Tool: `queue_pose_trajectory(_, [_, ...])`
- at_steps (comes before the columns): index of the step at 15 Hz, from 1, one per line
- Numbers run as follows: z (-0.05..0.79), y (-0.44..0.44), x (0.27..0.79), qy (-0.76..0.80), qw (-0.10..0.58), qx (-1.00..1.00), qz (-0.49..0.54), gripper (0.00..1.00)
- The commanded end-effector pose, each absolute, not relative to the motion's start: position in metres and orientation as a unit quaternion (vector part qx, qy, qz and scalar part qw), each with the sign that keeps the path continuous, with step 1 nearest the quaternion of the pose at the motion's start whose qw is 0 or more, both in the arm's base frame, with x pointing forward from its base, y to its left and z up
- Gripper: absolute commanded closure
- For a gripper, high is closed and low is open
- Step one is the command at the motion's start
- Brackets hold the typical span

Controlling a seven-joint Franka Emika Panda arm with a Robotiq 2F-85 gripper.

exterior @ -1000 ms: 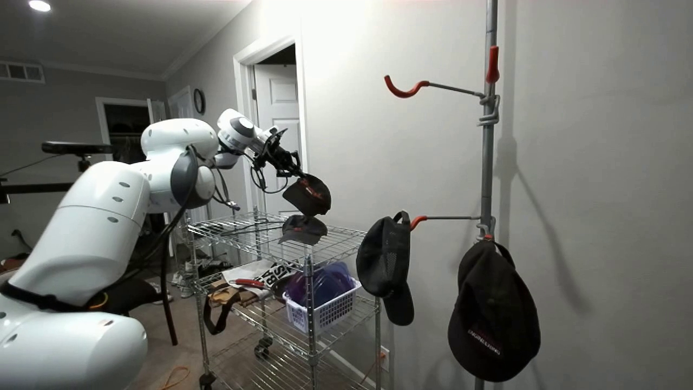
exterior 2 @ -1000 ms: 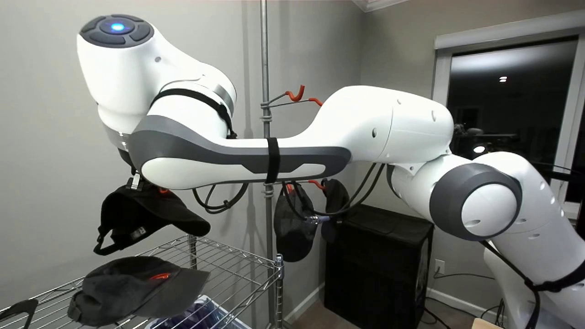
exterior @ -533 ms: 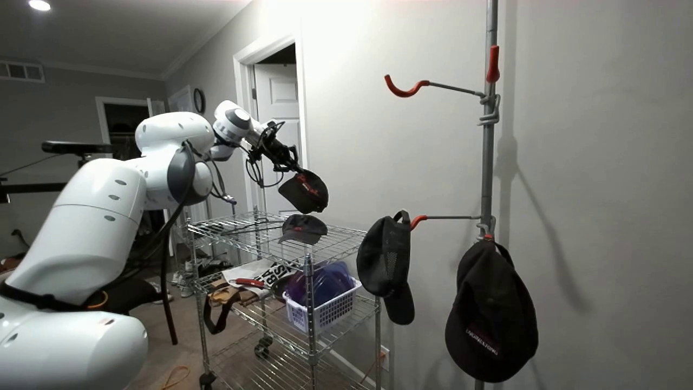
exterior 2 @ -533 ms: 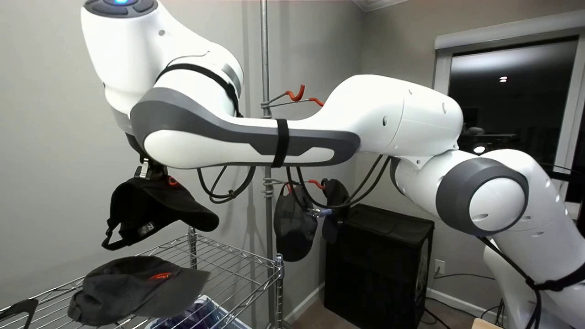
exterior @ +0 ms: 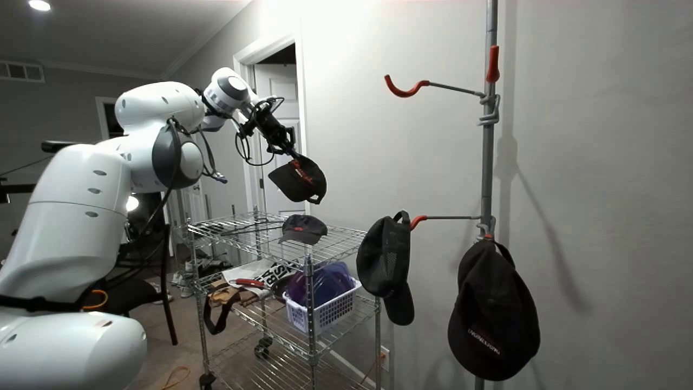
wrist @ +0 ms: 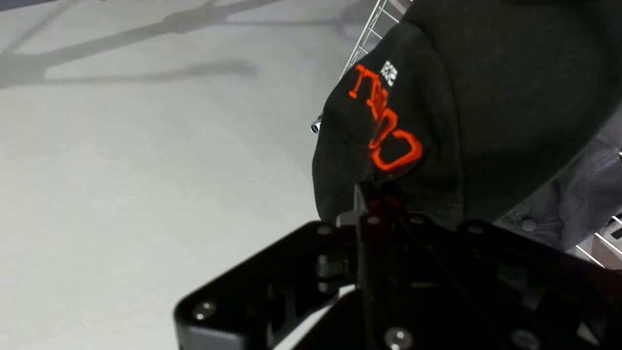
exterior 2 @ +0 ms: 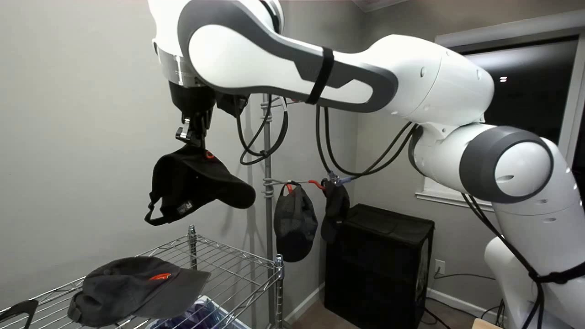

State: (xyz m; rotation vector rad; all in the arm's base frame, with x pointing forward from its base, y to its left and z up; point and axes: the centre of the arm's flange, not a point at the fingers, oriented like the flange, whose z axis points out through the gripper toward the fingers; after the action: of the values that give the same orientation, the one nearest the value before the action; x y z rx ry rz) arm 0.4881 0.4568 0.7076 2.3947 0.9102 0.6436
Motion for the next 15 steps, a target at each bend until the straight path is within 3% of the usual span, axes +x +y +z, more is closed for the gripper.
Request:
queue_pose_trajectory(1, [0.708,0.390,0.454,0.332,0.227,0.890,0.217,0.98])
queue_pose_trajectory(8, [0.730,0.322,0.428,0.377,0.143,0.885,0.232,0.98])
queue_pose_trajectory(15, [0.718,0.249,0.417,0.403,0.101,0.882,0.222,0.98])
